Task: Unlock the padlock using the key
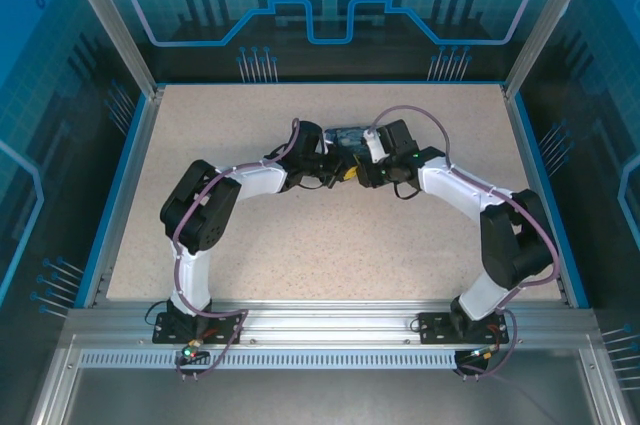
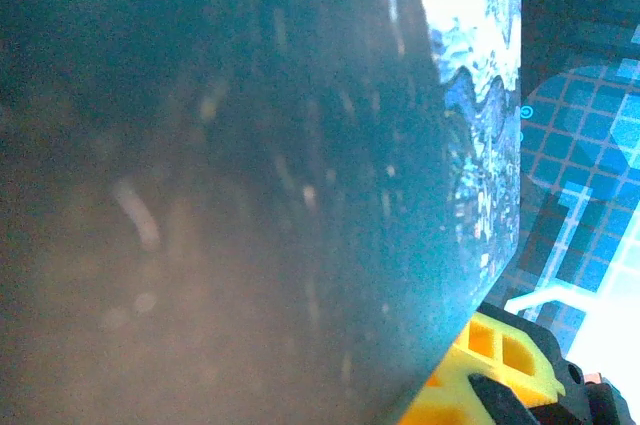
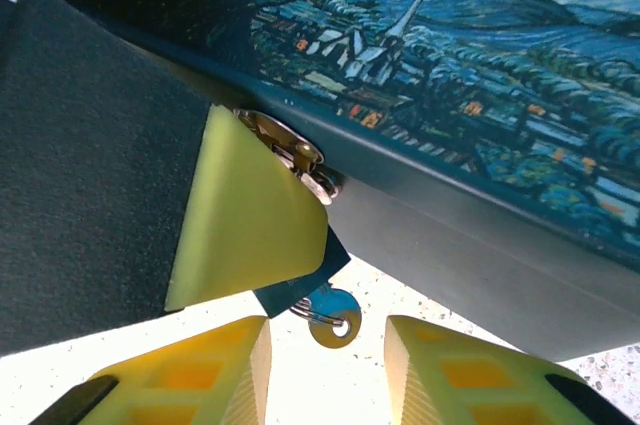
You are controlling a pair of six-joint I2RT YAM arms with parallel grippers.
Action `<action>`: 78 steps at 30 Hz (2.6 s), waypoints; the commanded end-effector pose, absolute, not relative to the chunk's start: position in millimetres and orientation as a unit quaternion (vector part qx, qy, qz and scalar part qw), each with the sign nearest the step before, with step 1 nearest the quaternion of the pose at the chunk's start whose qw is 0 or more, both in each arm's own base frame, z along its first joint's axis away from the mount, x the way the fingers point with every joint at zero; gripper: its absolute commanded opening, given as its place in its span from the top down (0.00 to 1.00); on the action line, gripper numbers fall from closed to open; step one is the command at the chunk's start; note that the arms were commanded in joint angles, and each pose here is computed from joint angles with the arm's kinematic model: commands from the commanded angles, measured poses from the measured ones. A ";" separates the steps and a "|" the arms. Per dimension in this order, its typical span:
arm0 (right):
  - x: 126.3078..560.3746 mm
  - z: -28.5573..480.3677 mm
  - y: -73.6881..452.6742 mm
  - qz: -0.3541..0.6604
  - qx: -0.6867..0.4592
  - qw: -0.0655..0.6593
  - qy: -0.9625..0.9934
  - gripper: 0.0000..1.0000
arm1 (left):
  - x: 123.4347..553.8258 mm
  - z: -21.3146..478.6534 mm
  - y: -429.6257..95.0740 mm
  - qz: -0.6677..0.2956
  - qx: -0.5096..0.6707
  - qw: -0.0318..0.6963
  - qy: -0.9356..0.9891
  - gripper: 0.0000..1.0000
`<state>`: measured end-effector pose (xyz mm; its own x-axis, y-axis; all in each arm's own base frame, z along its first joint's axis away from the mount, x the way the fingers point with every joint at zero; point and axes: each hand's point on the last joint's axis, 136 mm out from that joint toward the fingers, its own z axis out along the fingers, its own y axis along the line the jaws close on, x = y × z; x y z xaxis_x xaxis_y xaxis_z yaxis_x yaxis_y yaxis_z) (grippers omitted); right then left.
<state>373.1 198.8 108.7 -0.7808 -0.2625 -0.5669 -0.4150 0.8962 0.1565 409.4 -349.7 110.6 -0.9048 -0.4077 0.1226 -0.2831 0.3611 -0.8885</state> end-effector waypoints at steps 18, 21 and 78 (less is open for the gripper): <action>385.5 108.4 213.3 0.129 -0.197 0.273 0.933 0.82 | 408.2 147.5 -354.7 -0.548 -0.175 0.065 0.815 1.00; 384.0 111.3 216.6 0.139 -0.201 0.268 0.932 0.91 | 407.9 145.6 -354.4 -0.547 -0.175 0.065 0.816 1.00; 381.2 92.3 213.2 0.080 -0.249 0.304 0.916 0.71 | 401.3 141.1 -355.2 -0.532 -0.162 0.046 0.830 1.00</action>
<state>372.3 206.0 85.9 -0.7162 -0.4025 -0.5702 -0.4999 0.8659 0.0165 405.8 -346.3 109.9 -0.9219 -0.3699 0.1148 -0.2730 0.4104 -0.8701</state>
